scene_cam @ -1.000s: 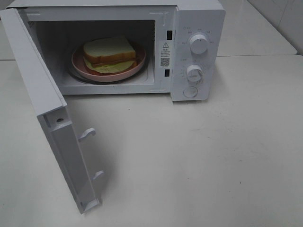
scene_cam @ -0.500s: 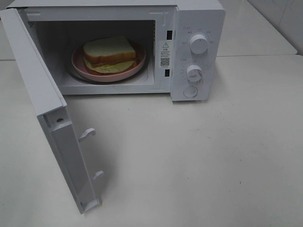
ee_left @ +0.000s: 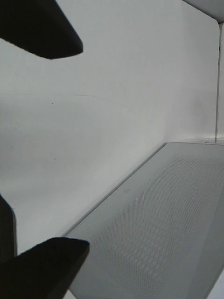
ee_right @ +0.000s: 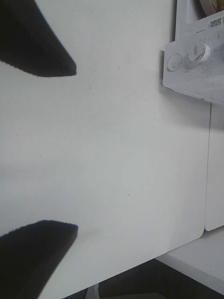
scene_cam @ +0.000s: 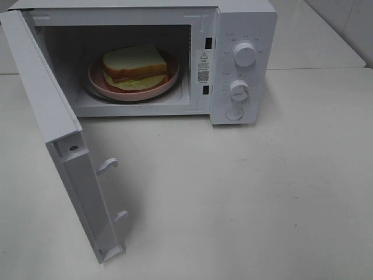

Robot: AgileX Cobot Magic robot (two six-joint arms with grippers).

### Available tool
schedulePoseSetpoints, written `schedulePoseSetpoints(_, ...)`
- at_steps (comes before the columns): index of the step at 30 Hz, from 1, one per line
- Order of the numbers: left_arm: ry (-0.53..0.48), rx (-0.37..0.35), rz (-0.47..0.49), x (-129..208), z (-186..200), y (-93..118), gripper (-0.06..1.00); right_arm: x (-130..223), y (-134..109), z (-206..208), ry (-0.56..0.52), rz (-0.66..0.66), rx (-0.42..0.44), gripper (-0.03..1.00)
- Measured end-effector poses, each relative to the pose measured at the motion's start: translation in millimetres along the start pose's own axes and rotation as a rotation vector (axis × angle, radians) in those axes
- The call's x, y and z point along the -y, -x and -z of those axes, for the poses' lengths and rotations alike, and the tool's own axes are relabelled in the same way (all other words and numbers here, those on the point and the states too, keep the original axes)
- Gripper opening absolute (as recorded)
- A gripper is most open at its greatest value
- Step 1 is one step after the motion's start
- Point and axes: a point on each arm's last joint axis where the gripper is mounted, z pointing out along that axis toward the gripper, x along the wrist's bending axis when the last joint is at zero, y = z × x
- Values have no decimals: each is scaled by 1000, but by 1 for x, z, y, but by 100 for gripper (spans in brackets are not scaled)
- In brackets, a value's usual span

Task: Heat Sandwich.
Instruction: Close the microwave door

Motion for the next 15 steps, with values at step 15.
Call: schedulePoseSetpoints(15, 0, 0, 0, 0, 0, 0, 96, 0, 0, 0, 0, 0, 0, 77)
